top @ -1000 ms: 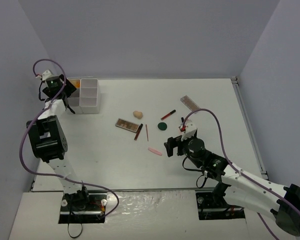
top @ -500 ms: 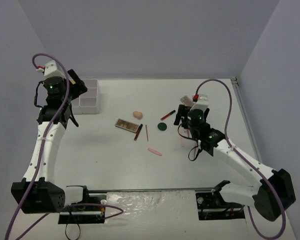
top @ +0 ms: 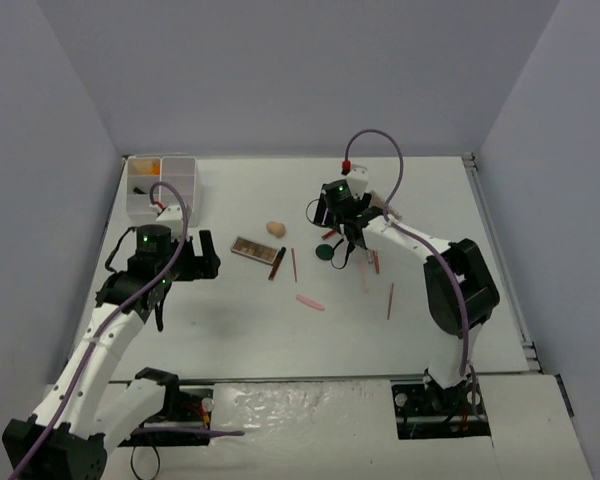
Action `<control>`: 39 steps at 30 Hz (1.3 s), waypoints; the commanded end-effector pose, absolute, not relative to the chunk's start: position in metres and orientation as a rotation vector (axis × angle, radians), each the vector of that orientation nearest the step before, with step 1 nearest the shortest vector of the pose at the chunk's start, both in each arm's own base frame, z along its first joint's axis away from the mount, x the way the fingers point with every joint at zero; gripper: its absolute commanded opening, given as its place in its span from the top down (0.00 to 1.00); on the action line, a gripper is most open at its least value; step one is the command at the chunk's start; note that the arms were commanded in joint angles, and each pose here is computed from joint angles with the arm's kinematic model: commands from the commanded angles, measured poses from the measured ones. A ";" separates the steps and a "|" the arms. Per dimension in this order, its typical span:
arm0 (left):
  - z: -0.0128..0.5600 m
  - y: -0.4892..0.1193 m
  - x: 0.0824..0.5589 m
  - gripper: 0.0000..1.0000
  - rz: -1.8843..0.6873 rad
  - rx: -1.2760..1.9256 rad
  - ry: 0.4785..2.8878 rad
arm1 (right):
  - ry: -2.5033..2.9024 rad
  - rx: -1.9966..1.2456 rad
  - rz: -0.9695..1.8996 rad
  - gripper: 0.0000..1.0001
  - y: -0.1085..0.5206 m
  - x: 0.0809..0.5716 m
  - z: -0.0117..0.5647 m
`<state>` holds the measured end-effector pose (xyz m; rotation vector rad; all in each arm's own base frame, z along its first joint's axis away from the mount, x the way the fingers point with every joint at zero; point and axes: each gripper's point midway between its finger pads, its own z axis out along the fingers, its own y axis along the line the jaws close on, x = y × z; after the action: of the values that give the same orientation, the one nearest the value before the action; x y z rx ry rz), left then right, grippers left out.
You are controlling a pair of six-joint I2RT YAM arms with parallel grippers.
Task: Organize the makeup
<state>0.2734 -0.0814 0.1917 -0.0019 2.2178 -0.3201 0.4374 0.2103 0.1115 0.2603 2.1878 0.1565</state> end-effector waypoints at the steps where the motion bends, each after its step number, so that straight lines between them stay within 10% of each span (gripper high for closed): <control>1: 0.228 -0.073 0.275 0.17 -0.277 0.024 2.086 | 2.163 0.337 0.109 0.35 0.229 0.456 0.101; 17: 0.239 -0.066 0.269 0.17 -0.250 0.005 2.043 | 2.240 0.453 -0.088 0.56 0.222 0.452 0.015; 25: 0.236 -0.067 0.271 0.17 -0.253 0.005 2.049 | 2.230 0.456 -0.110 1.00 0.217 0.462 0.013; 35: 0.258 -0.075 0.272 0.16 -0.316 0.013 1.974 | 1.975 0.091 0.217 1.00 0.286 0.453 0.144; 39: 0.298 -0.104 0.275 0.14 -0.524 0.024 1.884 | 1.771 -0.313 0.473 1.00 0.335 0.375 0.211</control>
<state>0.2610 -0.0766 0.2213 0.0043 2.0991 -0.3261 0.4158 0.2651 0.0581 0.0049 2.1845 0.1029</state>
